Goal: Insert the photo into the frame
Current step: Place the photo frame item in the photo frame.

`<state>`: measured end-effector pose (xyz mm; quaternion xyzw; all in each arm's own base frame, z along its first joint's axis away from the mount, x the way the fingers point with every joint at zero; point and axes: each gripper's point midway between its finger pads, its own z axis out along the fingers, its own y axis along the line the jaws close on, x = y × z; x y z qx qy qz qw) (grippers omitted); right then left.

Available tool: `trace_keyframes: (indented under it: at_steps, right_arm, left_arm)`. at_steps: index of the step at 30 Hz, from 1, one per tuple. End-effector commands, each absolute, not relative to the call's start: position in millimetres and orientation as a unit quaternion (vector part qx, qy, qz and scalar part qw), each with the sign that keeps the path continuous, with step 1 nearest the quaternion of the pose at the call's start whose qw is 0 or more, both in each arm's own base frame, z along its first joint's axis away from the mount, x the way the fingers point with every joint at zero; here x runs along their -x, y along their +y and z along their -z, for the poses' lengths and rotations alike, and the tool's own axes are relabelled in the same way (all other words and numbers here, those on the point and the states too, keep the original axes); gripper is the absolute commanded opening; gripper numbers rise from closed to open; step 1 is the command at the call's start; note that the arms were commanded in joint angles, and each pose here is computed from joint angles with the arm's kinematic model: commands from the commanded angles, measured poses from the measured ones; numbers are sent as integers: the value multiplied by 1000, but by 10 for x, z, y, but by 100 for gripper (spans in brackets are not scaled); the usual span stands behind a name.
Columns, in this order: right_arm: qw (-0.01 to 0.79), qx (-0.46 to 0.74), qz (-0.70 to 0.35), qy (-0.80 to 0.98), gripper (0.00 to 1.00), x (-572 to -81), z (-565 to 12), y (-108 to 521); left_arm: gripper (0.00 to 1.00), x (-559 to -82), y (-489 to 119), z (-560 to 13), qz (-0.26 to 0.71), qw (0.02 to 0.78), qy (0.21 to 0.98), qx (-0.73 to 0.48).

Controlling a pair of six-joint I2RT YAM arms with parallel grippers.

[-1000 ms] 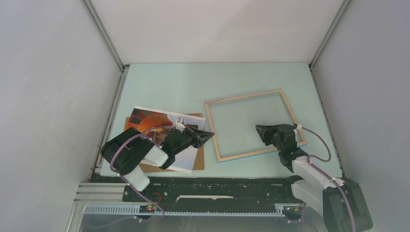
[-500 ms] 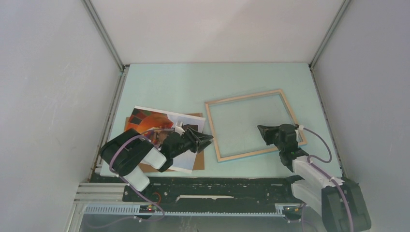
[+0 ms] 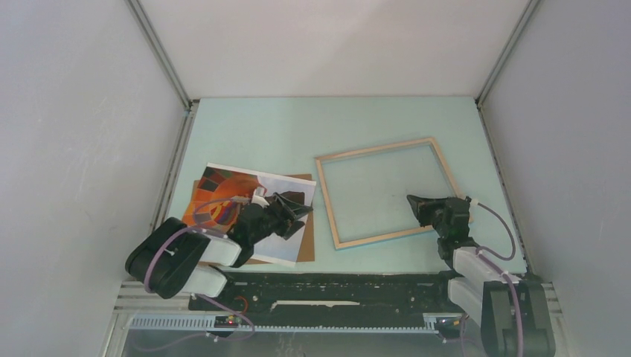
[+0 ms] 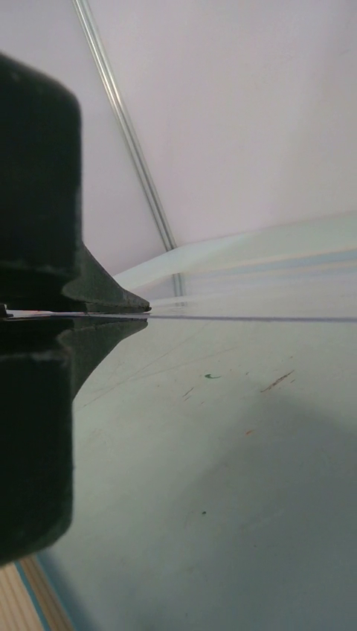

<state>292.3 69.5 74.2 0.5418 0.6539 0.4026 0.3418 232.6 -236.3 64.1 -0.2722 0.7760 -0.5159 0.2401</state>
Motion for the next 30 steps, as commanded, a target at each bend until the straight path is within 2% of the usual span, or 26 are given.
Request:
trace_keyframes:
  at_steps: [1, 8, 13, 30]
  right_arm:
    - [363, -533, -403, 650, 0, -2901, -763, 607]
    - [366, -538, -391, 650, 0, -2808, -684, 560]
    - [368, -547, -386, 645, 0, -2760, -645, 529]
    - [376, -564, -374, 633, 0, -2770, -576, 449]
  left_arm:
    - [87, -2253, -2135, -511, 481, 258, 800, 249]
    - [94, -2270, -1937, -688, 412, 316, 832, 194]
    - [100, -2301, -1885, -866, 397, 341, 834, 176]
    - [100, -2308, -1940, -901, 404, 334, 835, 165]
